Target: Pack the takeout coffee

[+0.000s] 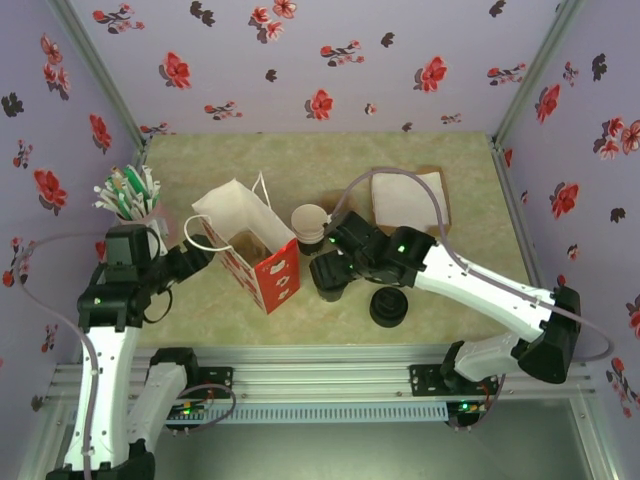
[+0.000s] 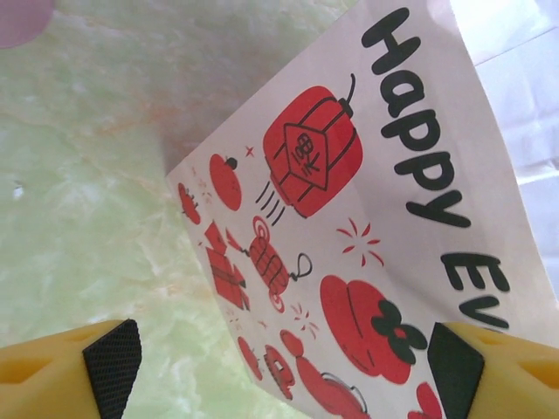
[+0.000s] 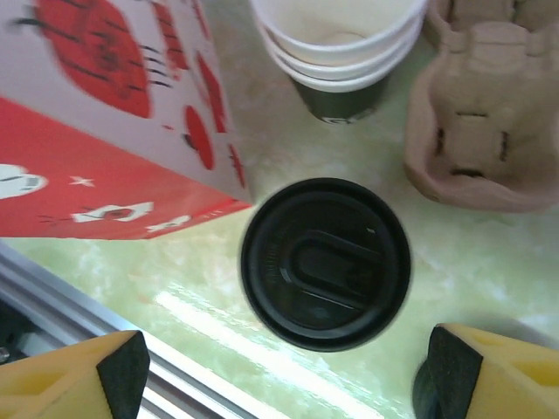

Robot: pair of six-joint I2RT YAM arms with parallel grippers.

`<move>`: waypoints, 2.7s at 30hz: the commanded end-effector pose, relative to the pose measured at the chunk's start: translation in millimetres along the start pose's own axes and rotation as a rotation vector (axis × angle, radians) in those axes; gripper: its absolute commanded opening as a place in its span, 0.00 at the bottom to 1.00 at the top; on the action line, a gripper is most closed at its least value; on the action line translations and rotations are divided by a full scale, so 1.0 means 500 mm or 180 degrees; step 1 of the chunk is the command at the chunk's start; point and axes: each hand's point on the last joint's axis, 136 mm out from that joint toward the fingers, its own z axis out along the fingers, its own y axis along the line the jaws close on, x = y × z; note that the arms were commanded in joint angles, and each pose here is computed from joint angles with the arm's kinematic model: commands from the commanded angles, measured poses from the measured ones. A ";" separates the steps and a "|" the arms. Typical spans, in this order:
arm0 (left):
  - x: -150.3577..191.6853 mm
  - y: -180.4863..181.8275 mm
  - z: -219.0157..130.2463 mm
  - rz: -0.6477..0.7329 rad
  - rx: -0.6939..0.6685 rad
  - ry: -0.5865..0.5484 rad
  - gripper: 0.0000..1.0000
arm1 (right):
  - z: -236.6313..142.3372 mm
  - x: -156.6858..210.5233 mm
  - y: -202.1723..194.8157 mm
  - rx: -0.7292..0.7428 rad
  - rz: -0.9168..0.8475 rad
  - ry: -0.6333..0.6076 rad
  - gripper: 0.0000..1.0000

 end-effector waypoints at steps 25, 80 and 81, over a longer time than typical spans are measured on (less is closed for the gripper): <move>-0.001 0.032 -0.014 0.0197 -0.0268 -0.0079 0.99 | 0.079 0.000 -0.011 0.0461 0.0131 0.0830 0.89; 0.003 0.032 -0.016 0.0213 -0.0251 -0.0087 0.99 | 0.160 0.027 -0.033 0.0724 0.0040 0.1254 0.82; 0.004 0.032 -0.016 0.0216 -0.0246 -0.0085 0.99 | 0.160 0.027 -0.033 0.0725 0.0043 0.1258 0.81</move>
